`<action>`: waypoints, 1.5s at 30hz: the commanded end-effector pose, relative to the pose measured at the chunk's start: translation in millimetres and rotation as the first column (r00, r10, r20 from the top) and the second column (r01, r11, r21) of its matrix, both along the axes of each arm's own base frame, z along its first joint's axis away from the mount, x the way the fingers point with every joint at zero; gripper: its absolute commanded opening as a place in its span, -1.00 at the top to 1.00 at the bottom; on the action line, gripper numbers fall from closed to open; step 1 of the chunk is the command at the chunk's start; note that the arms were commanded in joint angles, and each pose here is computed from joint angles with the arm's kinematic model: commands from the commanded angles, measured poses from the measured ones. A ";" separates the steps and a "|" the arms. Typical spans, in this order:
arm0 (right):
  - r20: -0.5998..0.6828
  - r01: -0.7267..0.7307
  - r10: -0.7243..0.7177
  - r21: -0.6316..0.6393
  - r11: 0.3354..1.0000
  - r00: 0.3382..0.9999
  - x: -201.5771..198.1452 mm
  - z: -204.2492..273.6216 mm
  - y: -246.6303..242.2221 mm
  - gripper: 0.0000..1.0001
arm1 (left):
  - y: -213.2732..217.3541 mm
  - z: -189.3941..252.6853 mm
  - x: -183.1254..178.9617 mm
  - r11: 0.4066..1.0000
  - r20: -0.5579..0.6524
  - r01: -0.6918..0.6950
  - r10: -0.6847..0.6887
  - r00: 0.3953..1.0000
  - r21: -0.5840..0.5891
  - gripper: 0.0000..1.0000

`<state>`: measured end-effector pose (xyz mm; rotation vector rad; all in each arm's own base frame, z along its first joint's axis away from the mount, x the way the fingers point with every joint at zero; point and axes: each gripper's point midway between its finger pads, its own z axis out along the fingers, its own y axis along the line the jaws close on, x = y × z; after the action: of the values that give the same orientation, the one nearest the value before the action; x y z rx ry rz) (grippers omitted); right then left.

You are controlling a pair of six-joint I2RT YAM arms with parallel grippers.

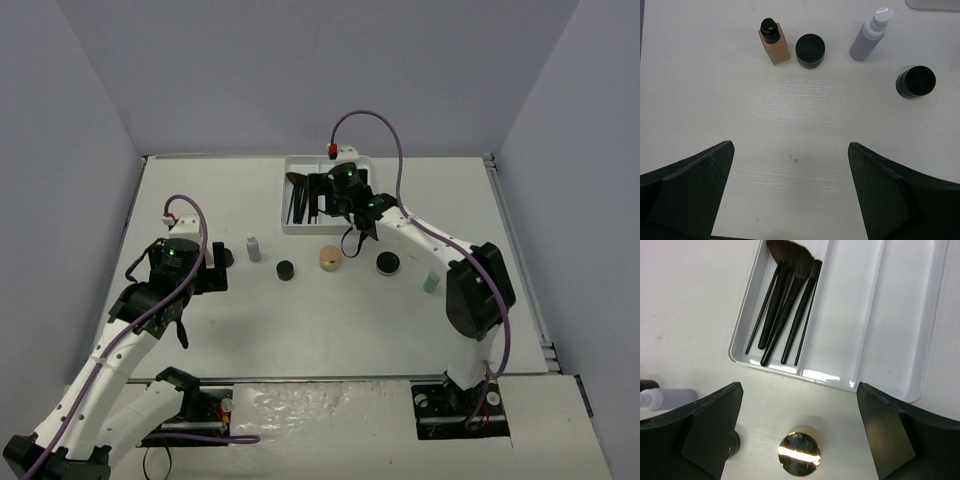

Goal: Organize the makeup

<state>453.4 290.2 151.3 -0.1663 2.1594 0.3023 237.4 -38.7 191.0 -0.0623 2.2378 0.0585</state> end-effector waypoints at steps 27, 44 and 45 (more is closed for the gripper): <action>-0.148 -0.178 0.148 -0.216 0.960 0.978 -81.0 -106.8 2.0 -0.72 | -9.2 39.3 40.9 1.000 0.135 0.014 -0.013 0.991 -0.002 -0.94; 0.074 -0.023 0.030 -0.099 0.995 0.997 -34.0 9.4 -9.3 1.00 | -20.4 24.9 52.5 0.999 0.112 0.039 -0.036 0.993 -0.023 -0.94; 0.086 -0.006 0.012 -0.071 0.997 0.996 -24.1 19.6 -11.5 1.00 | -20.2 24.8 52.6 0.999 0.111 0.038 -0.035 0.993 -0.022 -0.94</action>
<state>366.7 271.9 46.3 -0.4602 2.3516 0.0868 273.2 -56.7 186.8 0.0019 2.2264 0.0378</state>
